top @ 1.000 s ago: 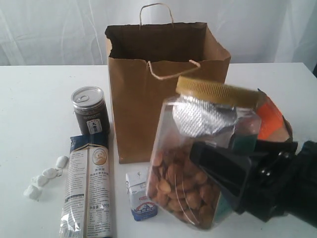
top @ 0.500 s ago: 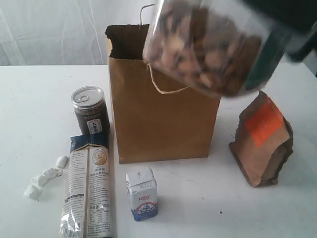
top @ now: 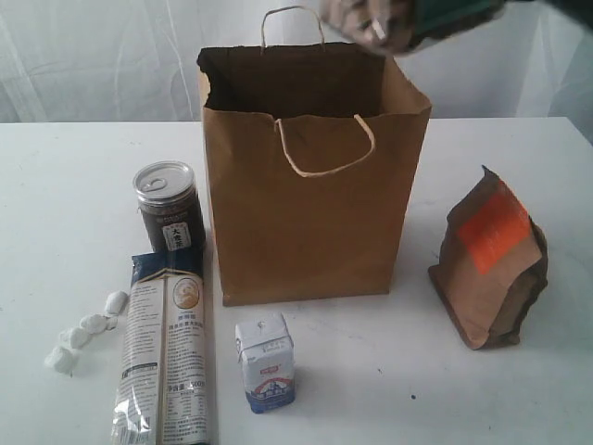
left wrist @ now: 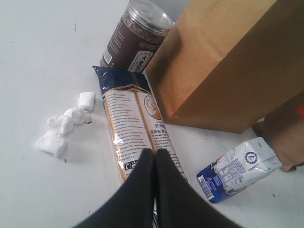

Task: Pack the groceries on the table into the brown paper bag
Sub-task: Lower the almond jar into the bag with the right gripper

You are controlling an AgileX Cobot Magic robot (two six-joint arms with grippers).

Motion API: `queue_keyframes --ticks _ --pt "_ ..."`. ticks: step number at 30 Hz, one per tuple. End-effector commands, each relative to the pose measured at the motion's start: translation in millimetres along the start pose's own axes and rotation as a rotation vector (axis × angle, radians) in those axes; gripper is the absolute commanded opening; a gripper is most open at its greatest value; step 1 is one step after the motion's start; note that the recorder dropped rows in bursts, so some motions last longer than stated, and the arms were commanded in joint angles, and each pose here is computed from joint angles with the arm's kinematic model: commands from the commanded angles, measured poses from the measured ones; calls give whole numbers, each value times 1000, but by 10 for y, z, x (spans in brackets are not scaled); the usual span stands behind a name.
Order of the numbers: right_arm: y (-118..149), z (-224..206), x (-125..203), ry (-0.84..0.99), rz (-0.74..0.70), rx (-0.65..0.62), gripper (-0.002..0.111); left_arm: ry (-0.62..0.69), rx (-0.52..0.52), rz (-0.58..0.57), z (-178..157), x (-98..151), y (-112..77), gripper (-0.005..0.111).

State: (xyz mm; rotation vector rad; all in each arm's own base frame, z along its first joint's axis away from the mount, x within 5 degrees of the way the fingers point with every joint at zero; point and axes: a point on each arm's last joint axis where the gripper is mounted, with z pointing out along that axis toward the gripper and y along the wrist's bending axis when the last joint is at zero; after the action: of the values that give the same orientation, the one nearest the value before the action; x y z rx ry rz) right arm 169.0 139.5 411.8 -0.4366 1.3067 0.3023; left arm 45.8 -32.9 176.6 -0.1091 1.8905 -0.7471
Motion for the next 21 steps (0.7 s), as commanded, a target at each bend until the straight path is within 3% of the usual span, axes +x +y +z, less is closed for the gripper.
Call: queue_keyframes --ticks 1,9,18,21 --pt "12 145 59 5 -78 35 0 8 12 -6 0 15 -3 0" --pt "50 567 599 134 -271 71 0 8 12 -6 0 15 -3 0" --pt "41 753 759 84 -265 112 0 8 12 -6 0 15 -3 0" --pt "47 889 753 58 -159 102 0 8 12 -6 0 15 -3 0"
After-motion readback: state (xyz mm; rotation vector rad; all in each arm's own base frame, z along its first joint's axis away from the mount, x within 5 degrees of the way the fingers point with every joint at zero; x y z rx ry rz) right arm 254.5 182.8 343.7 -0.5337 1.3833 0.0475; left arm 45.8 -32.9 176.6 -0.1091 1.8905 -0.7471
